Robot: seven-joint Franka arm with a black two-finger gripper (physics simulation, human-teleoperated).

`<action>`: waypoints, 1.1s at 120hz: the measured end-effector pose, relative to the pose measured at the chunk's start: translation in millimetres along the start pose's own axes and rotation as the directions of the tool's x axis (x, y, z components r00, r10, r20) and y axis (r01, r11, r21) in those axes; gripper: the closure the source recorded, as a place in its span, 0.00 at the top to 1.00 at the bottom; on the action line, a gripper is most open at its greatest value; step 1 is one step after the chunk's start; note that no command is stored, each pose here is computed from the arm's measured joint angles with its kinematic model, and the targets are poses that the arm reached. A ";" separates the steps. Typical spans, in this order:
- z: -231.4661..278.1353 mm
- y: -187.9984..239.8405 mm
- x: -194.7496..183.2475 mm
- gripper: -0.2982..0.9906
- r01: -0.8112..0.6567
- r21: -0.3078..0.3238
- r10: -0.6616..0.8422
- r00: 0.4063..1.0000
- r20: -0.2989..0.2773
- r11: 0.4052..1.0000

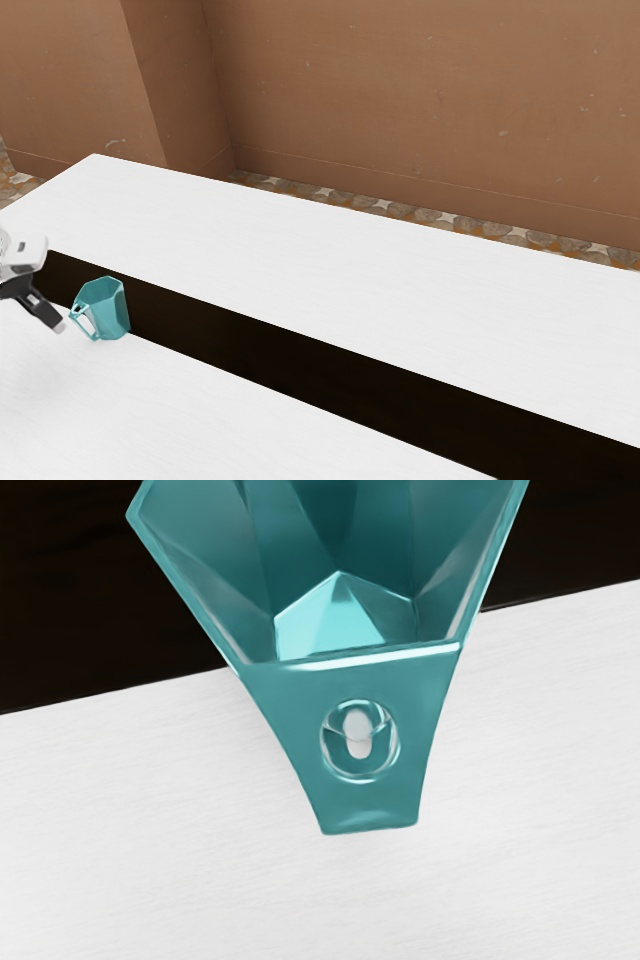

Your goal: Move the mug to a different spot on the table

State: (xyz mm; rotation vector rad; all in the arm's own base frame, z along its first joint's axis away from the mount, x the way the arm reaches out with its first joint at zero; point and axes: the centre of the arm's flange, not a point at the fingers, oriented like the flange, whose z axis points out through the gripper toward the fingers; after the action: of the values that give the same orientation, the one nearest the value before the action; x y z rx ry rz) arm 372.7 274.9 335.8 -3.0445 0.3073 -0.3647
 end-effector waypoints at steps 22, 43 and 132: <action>12.9 -1.2 0.3 0.77 -0.005 0.003 0.005 1.000 -0.007 1.000; 10.9 1.9 12.4 0.77 0.030 -0.013 -0.030 0.997 -0.067 0.999; 34.1 -9.9 10.4 0.77 -0.074 -0.081 0.066 0.993 -0.094 0.994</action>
State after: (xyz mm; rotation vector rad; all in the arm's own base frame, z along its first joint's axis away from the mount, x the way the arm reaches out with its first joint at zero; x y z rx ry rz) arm 392.7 283.7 305.9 -3.0942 0.4445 -0.4995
